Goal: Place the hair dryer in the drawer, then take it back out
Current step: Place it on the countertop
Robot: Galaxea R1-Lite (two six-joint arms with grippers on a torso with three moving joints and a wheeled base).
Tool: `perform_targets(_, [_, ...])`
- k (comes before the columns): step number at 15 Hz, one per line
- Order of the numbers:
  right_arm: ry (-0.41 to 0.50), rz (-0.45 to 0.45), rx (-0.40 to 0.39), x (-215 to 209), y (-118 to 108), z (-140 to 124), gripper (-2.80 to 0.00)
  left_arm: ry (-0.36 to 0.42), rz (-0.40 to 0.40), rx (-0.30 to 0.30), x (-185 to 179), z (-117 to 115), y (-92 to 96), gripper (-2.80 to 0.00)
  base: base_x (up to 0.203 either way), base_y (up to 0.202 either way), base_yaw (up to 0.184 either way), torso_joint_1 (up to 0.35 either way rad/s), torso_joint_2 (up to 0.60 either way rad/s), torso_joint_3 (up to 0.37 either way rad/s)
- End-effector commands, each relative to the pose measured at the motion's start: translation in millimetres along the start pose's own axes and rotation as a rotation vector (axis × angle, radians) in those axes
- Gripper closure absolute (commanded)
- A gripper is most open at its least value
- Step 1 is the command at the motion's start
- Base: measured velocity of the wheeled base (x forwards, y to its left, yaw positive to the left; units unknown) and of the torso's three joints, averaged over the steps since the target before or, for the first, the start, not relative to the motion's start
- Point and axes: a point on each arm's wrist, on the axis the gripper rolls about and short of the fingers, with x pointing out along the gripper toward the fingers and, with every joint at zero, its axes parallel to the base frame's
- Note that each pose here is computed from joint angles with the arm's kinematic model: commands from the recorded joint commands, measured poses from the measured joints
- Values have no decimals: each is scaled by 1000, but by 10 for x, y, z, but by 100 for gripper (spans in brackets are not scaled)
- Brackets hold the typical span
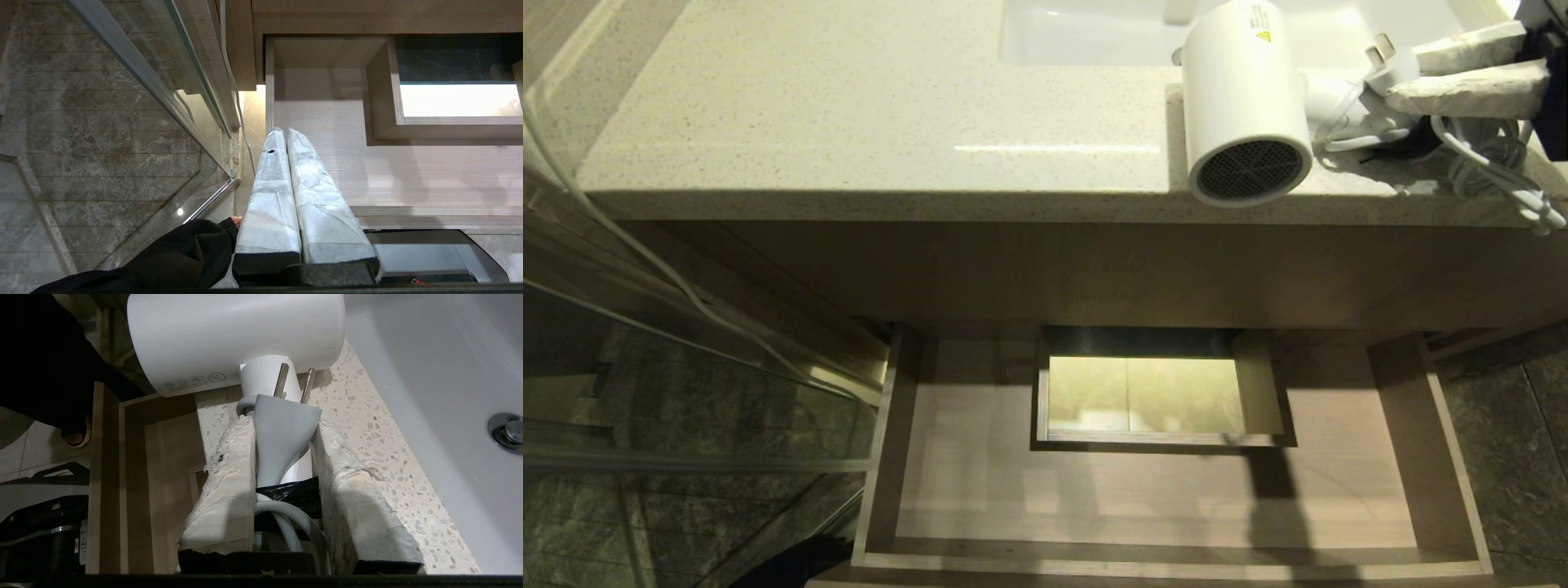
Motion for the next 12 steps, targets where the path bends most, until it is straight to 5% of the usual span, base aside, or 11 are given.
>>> perform_targets(1, [-10,-14,-34,-107,89,149,0,1,1,0,1,-4,0,0,0,0,0,0,0,0])
perform_targets(3, [-8,-22,-42,-149,131,192,0,1,-1,0,1,-4,0,0,0,0,0,0,0,0])
perform_targets(4, [0,-27,-39,-171,151,190,-280,0,-1,0,0,-1,0,0,0,0,0,0,0,0])
perform_targets(12, [29,-45,-10,-301,291,260,-280,2,-1,0,1,-4,0,0,0,0,0,0,0,0])
